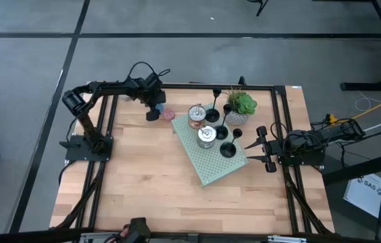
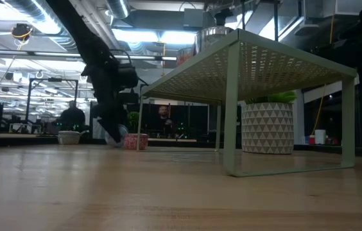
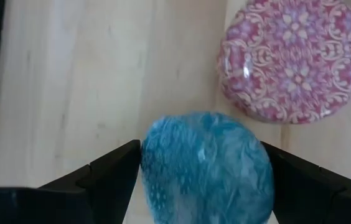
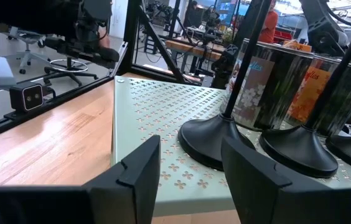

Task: Pick & Place candle stick holders
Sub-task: Put the blue scented candle on the shelf

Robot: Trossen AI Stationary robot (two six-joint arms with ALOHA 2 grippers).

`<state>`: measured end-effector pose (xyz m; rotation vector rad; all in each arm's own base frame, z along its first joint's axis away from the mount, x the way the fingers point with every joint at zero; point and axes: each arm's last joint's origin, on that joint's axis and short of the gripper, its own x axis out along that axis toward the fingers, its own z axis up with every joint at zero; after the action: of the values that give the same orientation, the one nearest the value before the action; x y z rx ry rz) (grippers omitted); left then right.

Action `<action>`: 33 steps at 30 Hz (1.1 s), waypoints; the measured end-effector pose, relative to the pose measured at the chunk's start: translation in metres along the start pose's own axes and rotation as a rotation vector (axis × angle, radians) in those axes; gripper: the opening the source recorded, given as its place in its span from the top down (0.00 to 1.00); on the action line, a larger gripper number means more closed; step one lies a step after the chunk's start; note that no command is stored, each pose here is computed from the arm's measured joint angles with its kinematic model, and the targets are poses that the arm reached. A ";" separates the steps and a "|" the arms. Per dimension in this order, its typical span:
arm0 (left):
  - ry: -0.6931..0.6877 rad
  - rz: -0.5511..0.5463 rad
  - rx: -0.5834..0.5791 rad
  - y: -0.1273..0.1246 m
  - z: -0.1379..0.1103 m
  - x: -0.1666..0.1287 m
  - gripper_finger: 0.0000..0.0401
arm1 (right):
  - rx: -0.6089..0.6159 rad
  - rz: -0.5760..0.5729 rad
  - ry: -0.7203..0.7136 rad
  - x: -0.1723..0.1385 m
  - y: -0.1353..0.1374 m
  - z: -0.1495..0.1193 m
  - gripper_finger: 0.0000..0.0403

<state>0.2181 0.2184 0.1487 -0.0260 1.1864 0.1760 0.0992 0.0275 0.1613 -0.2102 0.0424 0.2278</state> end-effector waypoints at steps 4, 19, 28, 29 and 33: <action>-0.002 0.008 -0.021 0.000 0.001 -0.001 0.24 | 0.000 0.000 0.000 0.000 0.000 0.000 0.57; 0.017 0.029 -0.095 0.000 0.000 -0.005 0.57 | 0.000 0.000 0.000 0.000 0.000 0.000 0.57; 0.017 0.120 -0.061 -0.013 0.005 -0.038 0.58 | 0.000 0.000 0.000 0.000 0.000 0.000 0.57; 0.012 0.136 -0.046 -0.017 0.008 -0.043 0.58 | 0.000 0.000 0.000 0.000 0.000 0.000 0.57; -0.065 0.182 0.026 -0.039 0.020 -0.068 0.58 | 0.000 0.000 0.000 0.000 0.000 0.000 0.57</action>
<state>0.2179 0.1737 0.2168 0.1099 1.1253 0.3196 0.0992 0.0275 0.1612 -0.2106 0.0427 0.2280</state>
